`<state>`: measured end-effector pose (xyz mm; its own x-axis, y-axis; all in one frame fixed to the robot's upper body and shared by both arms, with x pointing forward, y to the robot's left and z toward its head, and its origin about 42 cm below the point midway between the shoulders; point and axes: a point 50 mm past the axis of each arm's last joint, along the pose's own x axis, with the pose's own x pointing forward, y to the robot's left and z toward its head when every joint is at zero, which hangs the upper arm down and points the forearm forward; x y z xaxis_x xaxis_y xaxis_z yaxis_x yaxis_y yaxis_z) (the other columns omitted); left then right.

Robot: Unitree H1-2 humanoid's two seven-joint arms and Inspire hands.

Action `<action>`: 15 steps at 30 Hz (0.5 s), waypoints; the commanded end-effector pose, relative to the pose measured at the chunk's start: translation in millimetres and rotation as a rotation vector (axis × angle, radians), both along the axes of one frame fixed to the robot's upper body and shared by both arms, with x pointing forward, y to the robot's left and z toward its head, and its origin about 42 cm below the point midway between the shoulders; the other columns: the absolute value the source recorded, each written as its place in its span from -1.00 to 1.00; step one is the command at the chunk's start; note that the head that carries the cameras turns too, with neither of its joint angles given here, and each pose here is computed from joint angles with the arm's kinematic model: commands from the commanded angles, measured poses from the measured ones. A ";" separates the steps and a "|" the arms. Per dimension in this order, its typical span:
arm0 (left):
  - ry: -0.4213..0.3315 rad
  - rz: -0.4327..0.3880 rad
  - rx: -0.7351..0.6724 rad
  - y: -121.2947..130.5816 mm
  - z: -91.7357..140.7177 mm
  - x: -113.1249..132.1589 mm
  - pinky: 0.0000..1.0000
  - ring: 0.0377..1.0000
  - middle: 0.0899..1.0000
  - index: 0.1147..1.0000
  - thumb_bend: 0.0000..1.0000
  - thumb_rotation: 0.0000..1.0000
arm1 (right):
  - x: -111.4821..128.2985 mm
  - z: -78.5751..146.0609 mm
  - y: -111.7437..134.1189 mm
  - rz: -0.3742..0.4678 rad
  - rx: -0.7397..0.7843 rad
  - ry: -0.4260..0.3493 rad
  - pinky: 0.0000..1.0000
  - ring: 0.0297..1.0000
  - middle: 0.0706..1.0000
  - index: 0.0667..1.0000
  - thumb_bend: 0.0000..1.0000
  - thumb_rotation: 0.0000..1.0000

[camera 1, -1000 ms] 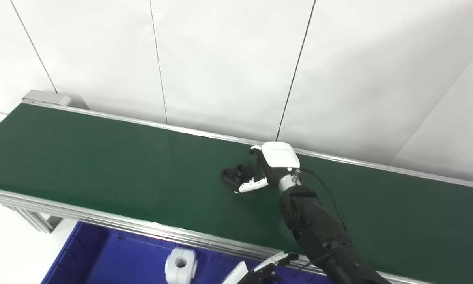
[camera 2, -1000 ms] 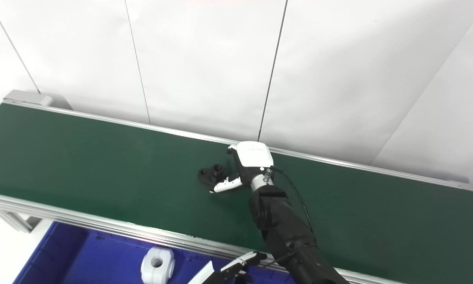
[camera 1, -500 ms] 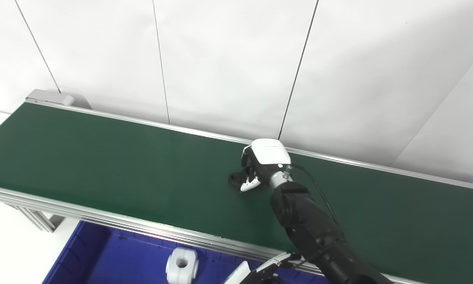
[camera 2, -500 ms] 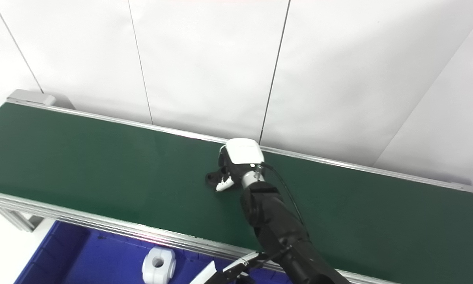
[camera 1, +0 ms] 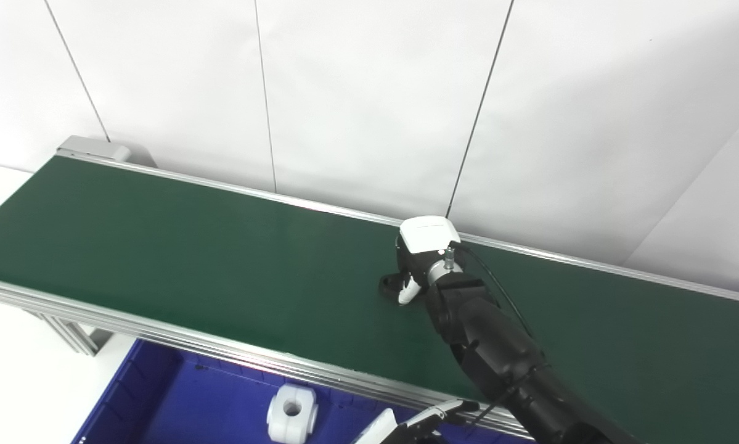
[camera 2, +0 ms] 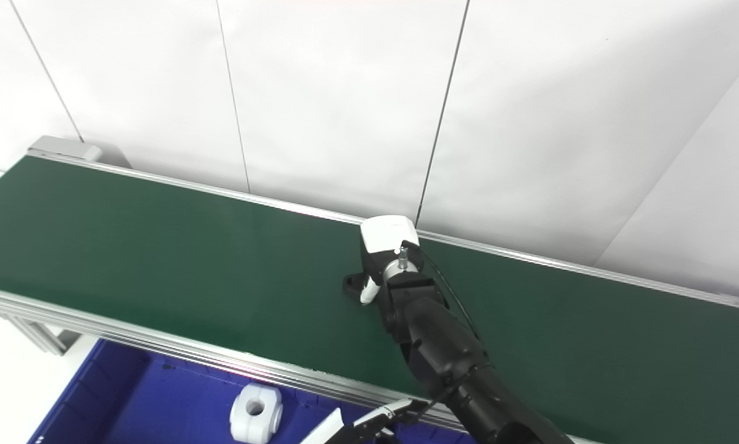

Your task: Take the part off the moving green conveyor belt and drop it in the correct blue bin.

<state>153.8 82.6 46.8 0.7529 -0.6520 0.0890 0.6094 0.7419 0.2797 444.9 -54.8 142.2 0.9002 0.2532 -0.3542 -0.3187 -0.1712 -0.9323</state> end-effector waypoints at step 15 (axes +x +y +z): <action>-0.023 -0.007 -0.124 -23.6 25.9 -10.6 0.52 0.80 0.87 0.83 0.76 0.62 | -37.5 7.2 -53.9 0.014 0.118 -0.024 -0.57 -0.42 -0.25 -0.04 0.05 -1.00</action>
